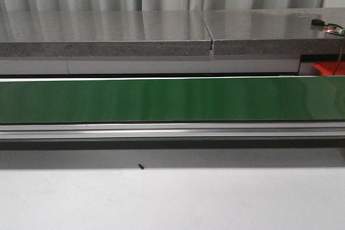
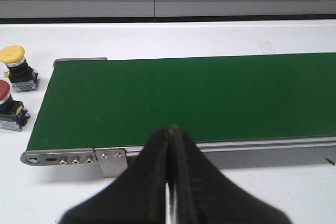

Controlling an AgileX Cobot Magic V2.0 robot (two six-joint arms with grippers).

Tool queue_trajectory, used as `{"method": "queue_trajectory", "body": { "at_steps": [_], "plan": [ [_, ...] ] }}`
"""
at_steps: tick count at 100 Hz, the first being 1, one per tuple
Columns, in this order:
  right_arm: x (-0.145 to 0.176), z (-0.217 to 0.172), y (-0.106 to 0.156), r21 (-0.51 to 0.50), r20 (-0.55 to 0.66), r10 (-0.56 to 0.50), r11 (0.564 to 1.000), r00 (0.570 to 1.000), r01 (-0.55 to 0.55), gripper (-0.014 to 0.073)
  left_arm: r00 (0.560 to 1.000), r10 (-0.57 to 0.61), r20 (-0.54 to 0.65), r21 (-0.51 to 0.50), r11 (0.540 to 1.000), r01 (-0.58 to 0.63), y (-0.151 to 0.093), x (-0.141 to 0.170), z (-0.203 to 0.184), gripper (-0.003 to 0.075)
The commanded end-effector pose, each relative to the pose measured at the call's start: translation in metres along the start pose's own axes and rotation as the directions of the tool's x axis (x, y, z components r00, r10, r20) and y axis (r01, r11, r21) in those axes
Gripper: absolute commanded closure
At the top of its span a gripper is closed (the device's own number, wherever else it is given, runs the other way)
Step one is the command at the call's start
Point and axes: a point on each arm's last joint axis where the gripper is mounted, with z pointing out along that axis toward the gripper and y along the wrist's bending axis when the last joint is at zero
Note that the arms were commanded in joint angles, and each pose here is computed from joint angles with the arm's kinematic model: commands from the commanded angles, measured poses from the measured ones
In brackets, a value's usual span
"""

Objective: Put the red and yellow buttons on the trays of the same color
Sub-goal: 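Carry the yellow button with the right gripper into the yellow tray and open, then move the right gripper back over the belt end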

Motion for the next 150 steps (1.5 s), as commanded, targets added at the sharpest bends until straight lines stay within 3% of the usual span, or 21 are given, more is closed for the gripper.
{"method": "queue_trajectory", "body": {
  "at_steps": [1,30,60,94,123,142,150],
  "plan": [
    [-0.009,-0.022,0.001,0.01,0.086,0.007,1.0,0.996,-0.008,0.0358,0.995,-0.015,0.098,0.012,1.0,0.014,-0.002,-0.014,-0.003,0.0741],
    [-0.007,-0.021,0.002,-0.003,0.063,0.008,1.0,0.998,-0.008,0.035,0.995,-0.015,0.098,0.012,1.0,0.014,-0.002,-0.014,-0.003,0.0741],
    [-0.006,-0.021,0.003,-0.013,0.049,0.01,1.0,0.999,-0.009,0.021,0.995,-0.015,0.098,0.012,1.0,0.014,-0.002,-0.014,-0.003,0.0741],
    [-0.006,-0.023,0.005,-0.02,0.054,0.015,1.0,0.998,-0.014,0.0208,0.995,-0.015,0.098,0.012,1.0,0.014,-0.002,-0.014,-0.003,0.0741],
    [-0.012,-0.053,0.009,0.021,0.174,-0.005,1.0,0.985,0.001,0.0206,0.995,-0.015,0.098,0.012,1.0,0.014,-0.002,-0.014,-0.003,0.0741],
    [-0.014,-0.078,0.019,0.023,0.257,-0.015,1.0,0.966,0.009,0.0097,0.995,-0.015,0.098,0.012,1.0,0.014,-0.002,-0.014,-0.003,0.0741],
    [-0.014,-0.09,0.028,0.022,0.287,-0.041,0.999,0.957,0.036,0.0092,0.995,-0.015,0.098,0.012,1.0,0.014,-0.002,-0.014,-0.003,0.0741]
  ]
}}
